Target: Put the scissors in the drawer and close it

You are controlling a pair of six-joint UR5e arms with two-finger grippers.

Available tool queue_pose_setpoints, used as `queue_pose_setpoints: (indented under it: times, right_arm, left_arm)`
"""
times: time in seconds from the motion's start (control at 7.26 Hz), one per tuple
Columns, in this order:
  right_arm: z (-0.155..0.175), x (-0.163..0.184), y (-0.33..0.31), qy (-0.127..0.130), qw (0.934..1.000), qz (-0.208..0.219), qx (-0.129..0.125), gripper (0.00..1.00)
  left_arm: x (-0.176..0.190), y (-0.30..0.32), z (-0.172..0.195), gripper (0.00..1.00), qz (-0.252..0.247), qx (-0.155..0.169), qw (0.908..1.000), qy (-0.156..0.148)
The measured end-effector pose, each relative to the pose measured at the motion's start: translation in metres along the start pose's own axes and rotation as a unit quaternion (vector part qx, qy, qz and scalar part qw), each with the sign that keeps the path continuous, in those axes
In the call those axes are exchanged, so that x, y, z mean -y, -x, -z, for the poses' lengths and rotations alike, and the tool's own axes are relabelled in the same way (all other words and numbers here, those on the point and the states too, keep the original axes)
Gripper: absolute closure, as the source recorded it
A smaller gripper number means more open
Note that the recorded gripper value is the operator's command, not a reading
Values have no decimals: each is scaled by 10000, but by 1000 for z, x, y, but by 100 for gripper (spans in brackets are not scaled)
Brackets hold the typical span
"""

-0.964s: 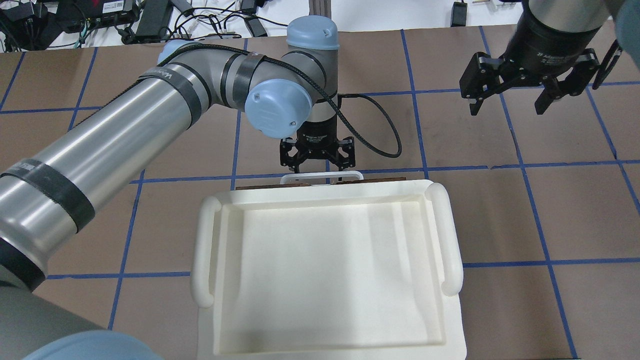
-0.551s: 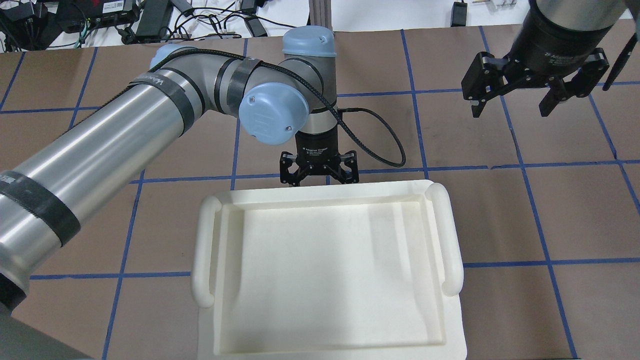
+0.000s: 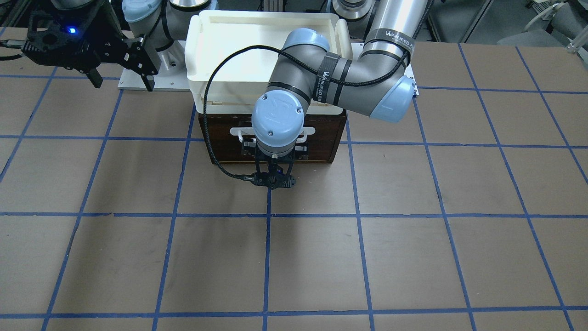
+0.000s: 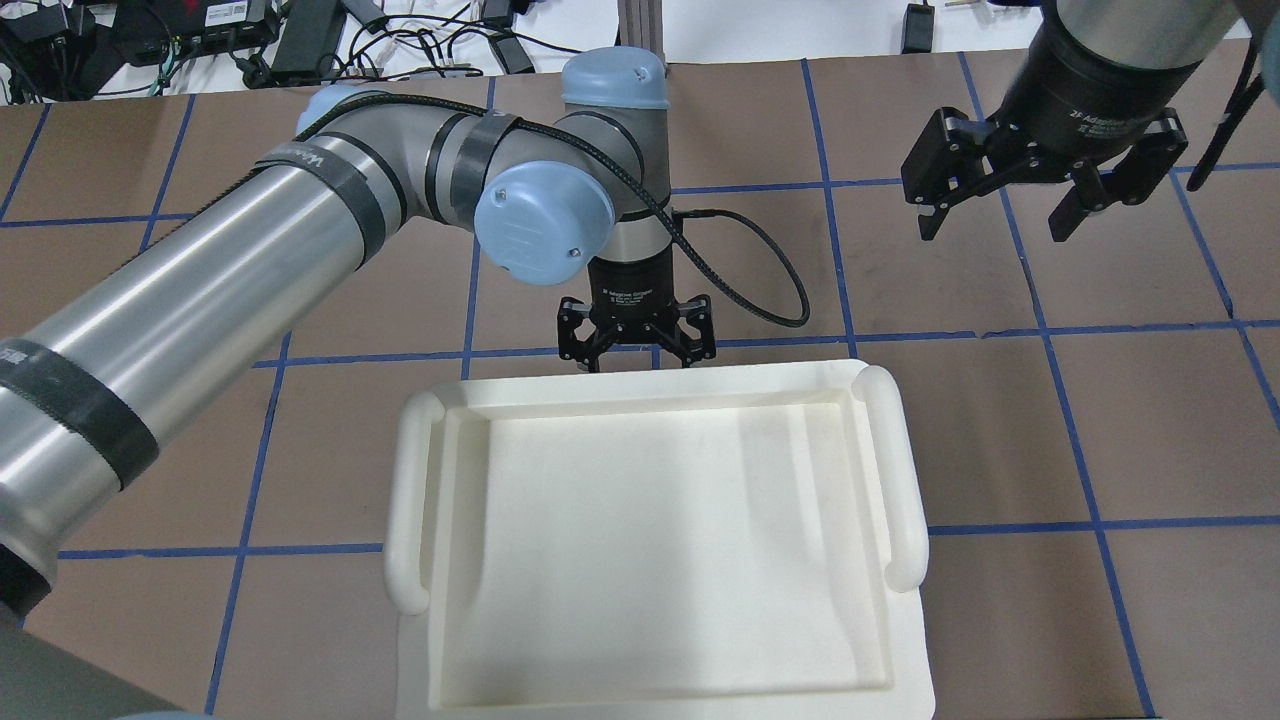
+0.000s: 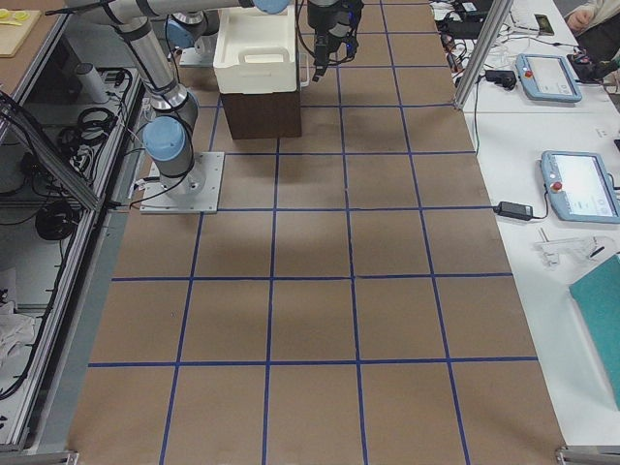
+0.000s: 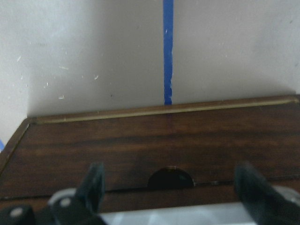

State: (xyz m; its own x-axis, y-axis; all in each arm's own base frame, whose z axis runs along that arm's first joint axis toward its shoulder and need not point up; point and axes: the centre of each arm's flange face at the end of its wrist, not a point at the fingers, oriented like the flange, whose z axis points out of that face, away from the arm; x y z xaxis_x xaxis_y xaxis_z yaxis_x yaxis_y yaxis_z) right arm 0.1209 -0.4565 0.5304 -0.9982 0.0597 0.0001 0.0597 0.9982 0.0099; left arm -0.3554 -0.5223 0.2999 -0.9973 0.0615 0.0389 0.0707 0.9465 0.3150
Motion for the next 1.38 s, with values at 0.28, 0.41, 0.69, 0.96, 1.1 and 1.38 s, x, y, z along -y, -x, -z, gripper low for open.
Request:
queue_pose_setpoints:
  times: [0.28, 0.41, 0.69, 0.96, 1.1, 1.38]
  right_arm:
    - [-1, 0, 0, 19, 10000, 3, -20, 0]
    - [-1, 0, 0, 16, 10000, 3, -21, 0]
    - [-1, 0, 0, 10, 10000, 9, -18, 0]
    - [-1, 1, 0, 3, 10000, 21, -3, 0]
    - [-1, 1, 1, -13, 10000, 16, 31, 0]
    - [-5, 7, 1, -21, 10000, 9, 44, 0]
  left_arm:
    - [5, 33, 67, 0, -89, 19, 9978, -652]
    - [-5, 53, 105, 0, -110, 27, 9956, -930]
    - [-36, 86, 162, 0, -38, 1, 9901, -1403]
    - [-51, 117, 182, 0, 161, -36, 9872, -1588]
    - [-51, 130, 183, 0, 254, -72, 9870, -1586]
    - [-53, 142, 179, 0, 324, -62, 9873, -1553]
